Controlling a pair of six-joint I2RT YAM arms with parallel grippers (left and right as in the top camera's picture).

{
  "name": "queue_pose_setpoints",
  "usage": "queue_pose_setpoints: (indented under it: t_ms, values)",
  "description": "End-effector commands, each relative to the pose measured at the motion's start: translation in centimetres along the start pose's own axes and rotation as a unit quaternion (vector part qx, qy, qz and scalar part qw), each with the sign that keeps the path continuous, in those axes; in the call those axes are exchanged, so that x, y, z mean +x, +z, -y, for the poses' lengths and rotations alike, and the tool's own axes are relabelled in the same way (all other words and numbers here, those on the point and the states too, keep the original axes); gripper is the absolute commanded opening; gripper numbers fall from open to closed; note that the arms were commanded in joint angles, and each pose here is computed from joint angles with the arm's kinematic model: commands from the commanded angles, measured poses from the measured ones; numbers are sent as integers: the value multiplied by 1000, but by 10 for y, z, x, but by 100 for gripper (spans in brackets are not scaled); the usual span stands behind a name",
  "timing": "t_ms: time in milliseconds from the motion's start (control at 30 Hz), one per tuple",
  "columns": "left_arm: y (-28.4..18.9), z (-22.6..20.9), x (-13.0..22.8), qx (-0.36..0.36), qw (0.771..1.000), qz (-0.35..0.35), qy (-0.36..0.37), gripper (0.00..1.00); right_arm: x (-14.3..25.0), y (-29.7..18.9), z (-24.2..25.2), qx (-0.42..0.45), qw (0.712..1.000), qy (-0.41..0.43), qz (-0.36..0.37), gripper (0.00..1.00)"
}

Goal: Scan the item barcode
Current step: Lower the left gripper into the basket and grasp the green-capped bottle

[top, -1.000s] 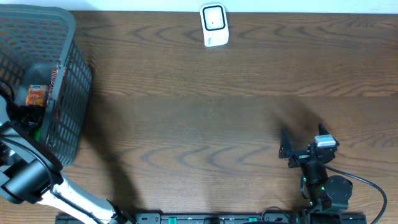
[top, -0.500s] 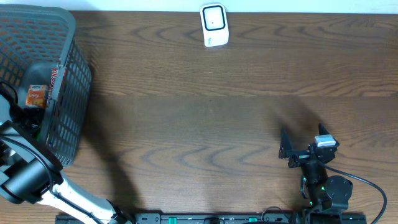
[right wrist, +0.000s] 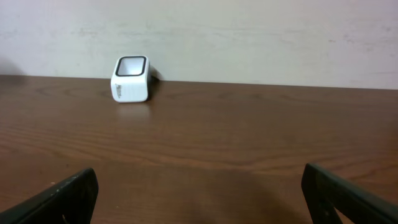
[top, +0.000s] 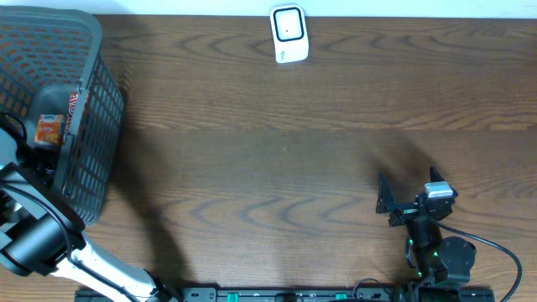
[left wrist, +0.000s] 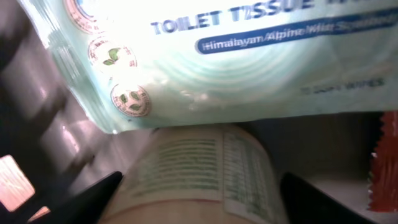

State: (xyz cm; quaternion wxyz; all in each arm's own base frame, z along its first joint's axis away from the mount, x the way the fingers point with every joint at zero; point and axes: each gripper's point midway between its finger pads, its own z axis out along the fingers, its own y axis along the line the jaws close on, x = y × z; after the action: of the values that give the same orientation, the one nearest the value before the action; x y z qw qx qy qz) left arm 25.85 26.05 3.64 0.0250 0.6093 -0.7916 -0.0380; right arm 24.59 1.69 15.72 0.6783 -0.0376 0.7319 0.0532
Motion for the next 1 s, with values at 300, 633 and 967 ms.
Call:
queue_pose_setpoints:
  t_ms: [300,633,967]
  values:
    - [-20,-2,-3,9,1000,18,-2,66,1,0,-2,-5,1000,5,-1,99]
    - [-101,8,-9,103,990,101,-7,66,1,0,-2,-5,1000,5,-1,99]
    - [-168,-2,-3,153,971,184,-12,66,1,0,-2,-5,1000,5,-1,99]
